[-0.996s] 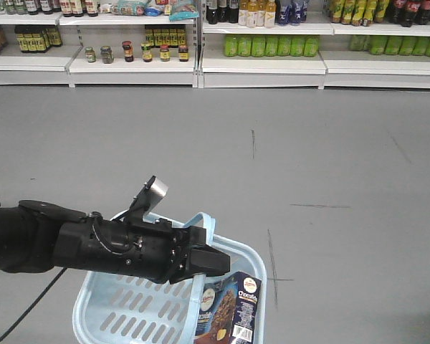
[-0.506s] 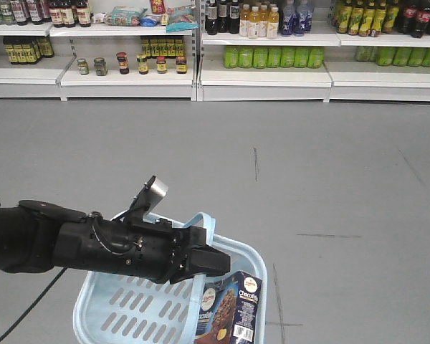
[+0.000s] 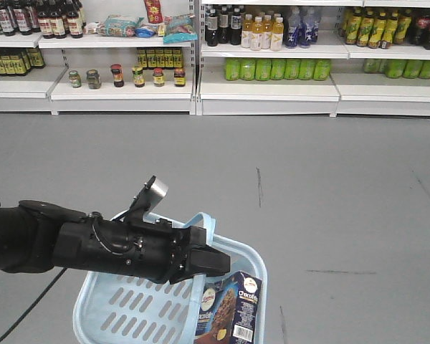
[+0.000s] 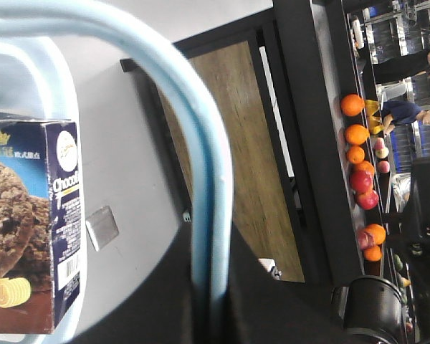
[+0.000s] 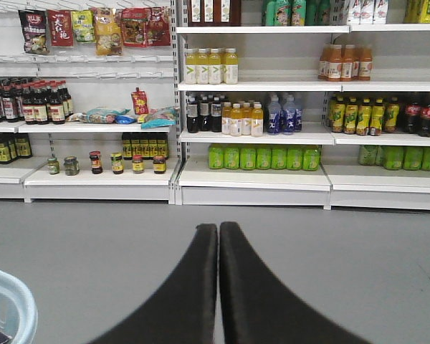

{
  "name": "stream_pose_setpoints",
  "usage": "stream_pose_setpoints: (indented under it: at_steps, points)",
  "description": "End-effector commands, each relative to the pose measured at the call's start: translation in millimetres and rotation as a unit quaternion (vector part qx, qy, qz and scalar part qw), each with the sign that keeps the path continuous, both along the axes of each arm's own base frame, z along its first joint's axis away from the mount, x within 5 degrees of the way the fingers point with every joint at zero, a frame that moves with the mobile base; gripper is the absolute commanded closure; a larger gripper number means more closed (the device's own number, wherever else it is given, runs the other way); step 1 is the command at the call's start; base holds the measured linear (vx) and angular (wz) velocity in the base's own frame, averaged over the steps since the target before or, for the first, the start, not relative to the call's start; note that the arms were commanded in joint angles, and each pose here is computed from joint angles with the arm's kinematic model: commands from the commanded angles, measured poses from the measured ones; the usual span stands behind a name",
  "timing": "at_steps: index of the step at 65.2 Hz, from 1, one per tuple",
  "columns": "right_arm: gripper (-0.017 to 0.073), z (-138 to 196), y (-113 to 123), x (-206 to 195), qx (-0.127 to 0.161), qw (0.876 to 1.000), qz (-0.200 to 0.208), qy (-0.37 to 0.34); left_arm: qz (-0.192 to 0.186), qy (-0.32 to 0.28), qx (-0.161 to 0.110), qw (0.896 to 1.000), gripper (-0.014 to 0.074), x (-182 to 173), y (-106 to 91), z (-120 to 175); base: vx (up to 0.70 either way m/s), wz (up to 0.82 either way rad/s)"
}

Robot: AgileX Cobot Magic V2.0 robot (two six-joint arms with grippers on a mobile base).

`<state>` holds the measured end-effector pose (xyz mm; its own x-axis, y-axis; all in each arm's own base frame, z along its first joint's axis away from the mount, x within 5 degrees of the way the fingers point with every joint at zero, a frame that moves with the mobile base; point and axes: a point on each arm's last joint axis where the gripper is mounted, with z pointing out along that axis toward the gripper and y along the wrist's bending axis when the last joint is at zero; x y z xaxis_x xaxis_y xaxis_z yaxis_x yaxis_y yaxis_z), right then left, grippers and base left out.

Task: Left arm holds basket, right arm returns cookies
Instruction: 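Turn the base along the shelves while holding the basket with the left gripper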

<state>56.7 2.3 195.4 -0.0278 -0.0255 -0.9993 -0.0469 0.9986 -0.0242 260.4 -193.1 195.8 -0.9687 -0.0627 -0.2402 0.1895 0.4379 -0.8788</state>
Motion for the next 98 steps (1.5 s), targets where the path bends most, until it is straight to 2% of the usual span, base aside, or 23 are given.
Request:
stream_pose_setpoints:
  at_steps: [1, 98]
  points:
    - [0.0567, 6.7, 0.3, -0.6, -0.005, 0.999, 0.001, -0.042, 0.009, -0.022, -0.066, 0.998, 0.0601, 0.2, -2.4, 30.9, 0.36, 0.00]
    - [0.0567, 6.7, 0.3, -0.6, -0.005, 0.999, 0.001, -0.042, 0.010, -0.022, -0.064, 0.998, 0.0600, 0.3, -2.5, 30.6, 0.37, -0.01]
